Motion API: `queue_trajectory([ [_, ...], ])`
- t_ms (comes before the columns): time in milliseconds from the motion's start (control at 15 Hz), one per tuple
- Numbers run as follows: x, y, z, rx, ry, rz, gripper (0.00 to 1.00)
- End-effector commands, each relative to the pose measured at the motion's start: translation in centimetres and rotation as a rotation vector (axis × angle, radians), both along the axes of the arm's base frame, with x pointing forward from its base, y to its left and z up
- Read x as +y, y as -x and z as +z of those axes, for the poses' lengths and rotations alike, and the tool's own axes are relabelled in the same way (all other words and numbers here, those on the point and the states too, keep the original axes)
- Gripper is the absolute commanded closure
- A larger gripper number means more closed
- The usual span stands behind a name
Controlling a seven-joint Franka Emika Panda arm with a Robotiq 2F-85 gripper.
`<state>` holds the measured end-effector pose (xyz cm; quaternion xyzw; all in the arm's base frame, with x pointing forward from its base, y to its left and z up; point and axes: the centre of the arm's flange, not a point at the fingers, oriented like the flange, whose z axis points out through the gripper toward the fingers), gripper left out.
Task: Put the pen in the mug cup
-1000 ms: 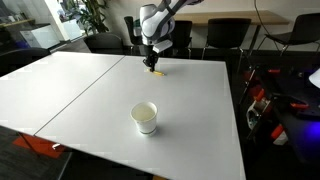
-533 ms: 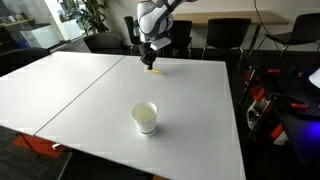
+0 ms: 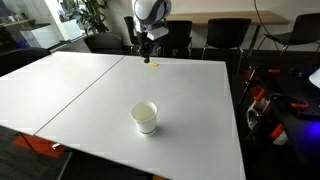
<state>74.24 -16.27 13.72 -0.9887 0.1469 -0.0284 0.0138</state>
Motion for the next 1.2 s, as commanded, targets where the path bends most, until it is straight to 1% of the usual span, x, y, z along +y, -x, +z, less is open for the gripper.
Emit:
queue_trajectory([
  [0, 2.4, 3.3, 3.9, 0.068, 0.039, 0.006, 0.97],
  [333, 4.8, 4.9, 6.8, 0.055, 0.107, 0.059, 0.97],
  [467, 5.9, 5.4, 7.7, 0.015, 0.126, 0.1, 0.97],
  [600, 6.9, 5.9, 8.3, -0.054, 0.131, 0.13, 0.97],
  [733, 7.6, 6.6, 8.6, -0.118, 0.127, 0.132, 0.97],
  [800, 7.9, 7.0, 8.6, -0.138, 0.12, 0.129, 0.97],
  [867, 8.0, 7.6, 8.5, -0.139, 0.108, 0.112, 0.97],
  [933, 7.3, 4.2, 7.4, -0.121, 0.118, 0.132, 0.97],
  [1000, 7.4, 4.5, 7.2, -0.118, 0.116, 0.133, 0.89],
  [1133, 7.3, 4.5, 7.1, -0.118, 0.116, 0.132, 0.89],
])
